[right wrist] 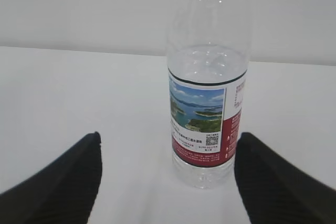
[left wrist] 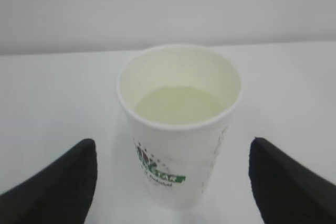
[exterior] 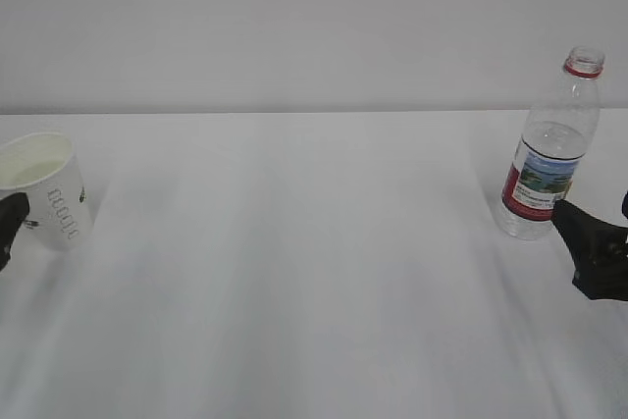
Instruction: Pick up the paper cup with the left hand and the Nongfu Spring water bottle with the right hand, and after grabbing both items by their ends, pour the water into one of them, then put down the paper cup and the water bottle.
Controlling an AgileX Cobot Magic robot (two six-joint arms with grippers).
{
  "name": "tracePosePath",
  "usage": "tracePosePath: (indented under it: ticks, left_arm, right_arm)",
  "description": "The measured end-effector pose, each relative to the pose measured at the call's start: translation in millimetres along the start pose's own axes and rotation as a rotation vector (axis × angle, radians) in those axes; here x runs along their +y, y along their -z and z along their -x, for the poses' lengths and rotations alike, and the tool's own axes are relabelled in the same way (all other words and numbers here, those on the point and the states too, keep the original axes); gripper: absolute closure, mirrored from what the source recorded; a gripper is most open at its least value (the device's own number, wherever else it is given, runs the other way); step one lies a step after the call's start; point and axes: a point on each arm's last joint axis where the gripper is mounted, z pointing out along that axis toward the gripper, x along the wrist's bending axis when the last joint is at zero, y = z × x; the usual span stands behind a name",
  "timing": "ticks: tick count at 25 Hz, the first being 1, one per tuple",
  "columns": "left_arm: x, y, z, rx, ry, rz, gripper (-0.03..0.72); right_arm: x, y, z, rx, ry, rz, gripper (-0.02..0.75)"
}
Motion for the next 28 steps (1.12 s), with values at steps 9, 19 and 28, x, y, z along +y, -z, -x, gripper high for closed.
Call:
tracePosePath:
  ticks: [9, 19, 28]
  left_arm:
    - [34, 8, 1.0, 0.002, -0.016, 0.082, 0.029]
    - [106, 30, 2.1, 0.027, -0.068, 0.173, 0.038]
    - [149, 77, 4.3, 0.063, -0.089, 0.232, 0.059]
  right_arm:
    - [7, -1, 0, -0.003, 0.003, 0.036, 0.146]
    - [48, 8, 4, -0.046, 0.007, 0.152, 0.146]
    - [85, 23, 5, -0.066, 0.035, 0.138, 0.146]
